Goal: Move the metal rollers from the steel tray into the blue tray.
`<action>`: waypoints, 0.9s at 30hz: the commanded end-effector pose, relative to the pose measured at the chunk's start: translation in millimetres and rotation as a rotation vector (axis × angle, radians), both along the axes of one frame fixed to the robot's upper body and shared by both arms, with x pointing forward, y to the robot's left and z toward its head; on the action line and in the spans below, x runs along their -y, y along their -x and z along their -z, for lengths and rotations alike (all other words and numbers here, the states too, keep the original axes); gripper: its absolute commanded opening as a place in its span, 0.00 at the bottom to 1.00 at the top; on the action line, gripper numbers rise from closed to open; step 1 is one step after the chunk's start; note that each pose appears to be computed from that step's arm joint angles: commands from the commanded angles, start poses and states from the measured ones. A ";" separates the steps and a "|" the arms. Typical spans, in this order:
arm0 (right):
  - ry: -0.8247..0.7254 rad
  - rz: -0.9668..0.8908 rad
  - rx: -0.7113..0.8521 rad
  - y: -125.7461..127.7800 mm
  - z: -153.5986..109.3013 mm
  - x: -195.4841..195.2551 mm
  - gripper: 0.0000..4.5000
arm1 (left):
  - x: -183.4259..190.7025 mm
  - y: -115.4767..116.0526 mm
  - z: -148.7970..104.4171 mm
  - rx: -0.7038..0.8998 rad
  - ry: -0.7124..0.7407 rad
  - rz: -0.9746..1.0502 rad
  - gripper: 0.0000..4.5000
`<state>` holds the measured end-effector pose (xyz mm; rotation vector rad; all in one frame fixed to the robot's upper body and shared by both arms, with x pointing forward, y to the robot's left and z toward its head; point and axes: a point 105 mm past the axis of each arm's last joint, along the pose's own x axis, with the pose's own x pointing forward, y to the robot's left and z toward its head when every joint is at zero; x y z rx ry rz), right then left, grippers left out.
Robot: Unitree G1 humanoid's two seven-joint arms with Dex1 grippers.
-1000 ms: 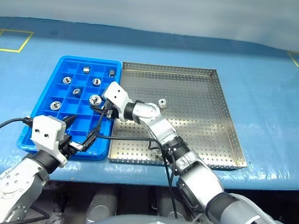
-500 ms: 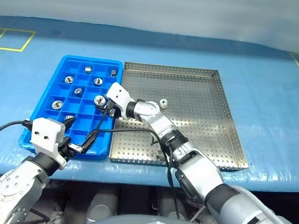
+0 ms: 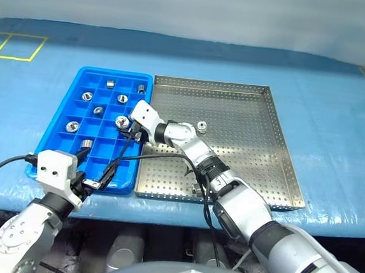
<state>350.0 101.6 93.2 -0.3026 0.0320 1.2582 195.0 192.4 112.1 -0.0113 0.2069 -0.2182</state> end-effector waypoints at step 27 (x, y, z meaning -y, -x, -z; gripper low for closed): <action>-0.225 -0.402 0.167 87.5 -105.8 -113.4 0.37 | 4.0 35.9 -19.1 0.139 0.073 -0.211 0.96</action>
